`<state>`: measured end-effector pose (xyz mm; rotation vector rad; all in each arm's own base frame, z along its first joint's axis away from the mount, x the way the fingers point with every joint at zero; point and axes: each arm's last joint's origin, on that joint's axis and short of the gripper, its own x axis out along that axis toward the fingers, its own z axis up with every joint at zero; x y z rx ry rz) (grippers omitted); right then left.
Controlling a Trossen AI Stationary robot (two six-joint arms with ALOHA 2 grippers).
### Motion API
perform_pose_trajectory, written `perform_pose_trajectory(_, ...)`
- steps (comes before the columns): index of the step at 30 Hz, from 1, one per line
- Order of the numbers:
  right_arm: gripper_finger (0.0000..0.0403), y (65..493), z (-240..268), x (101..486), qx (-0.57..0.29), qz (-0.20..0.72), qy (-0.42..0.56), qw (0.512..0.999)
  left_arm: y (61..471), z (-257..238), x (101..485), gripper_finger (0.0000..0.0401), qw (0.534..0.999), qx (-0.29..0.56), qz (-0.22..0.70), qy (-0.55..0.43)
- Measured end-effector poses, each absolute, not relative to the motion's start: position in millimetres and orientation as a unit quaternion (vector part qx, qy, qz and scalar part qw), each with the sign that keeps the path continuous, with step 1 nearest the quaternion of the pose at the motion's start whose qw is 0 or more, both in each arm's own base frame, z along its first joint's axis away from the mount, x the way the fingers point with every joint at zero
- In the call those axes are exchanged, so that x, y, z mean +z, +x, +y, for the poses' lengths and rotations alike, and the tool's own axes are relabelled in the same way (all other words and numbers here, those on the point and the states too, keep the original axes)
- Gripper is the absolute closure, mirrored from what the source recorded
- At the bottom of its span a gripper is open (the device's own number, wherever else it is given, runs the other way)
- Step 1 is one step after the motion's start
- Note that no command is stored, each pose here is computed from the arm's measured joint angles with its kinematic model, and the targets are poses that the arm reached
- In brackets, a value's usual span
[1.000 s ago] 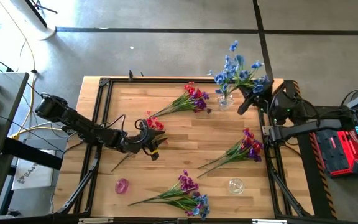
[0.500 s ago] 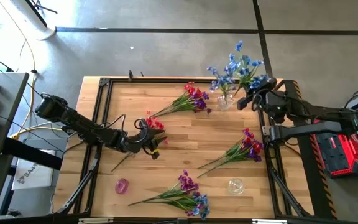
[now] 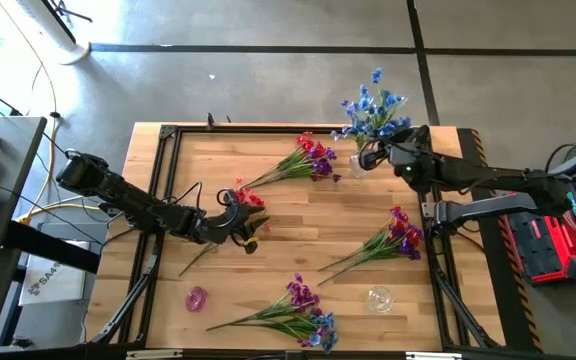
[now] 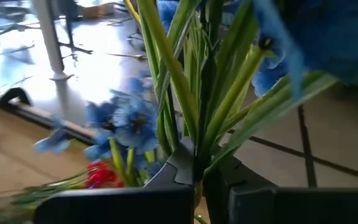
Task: Sort flowers into vase by color
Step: Put the top blue flower into the top transparent flower vase
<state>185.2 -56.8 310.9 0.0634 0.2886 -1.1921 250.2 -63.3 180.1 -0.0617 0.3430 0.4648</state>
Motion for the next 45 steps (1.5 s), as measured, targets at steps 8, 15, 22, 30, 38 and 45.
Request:
perform_pose_trajectory(8, 0.0403, 193, -59, 301, -0.586, 0.127, 0.052, 0.799, 250, -63, 180, 0.027, 0.958, 0.228, 0.17, -0.03)
perform_pose_trajectory(15, 0.0394, 198, -59, 281, -0.603, 0.152, 0.093, 0.778, 250, -63, 180, 0.027, 0.958, 0.228, 0.17, -0.03)
perform_pose_trajectory(22, 0.0354, 207, -60, 264, -0.606, 0.181, 0.118, 0.766, 250, -63, 180, 0.027, 0.958, 0.228, 0.171, -0.03)
perform_pose_trajectory(30, 0.0321, 213, -61, 255, -0.607, 0.196, 0.114, 0.762, 250, -64, 180, 0.027, 0.96, 0.218, 0.174, -0.033)
perform_pose_trajectory(38, 0.0272, 204, -59, 267, -0.595, 0.188, 0.112, 0.773, 249, -63, 178, 0.027, 0.955, 0.234, 0.175, -0.055)
perform_pose_trajectory(45, 0.017, 197, -57, 275, -0.564, 0.199, 0.116, 0.793, 248, -62, 175, 0.027, 0.951, 0.243, 0.183, -0.059)
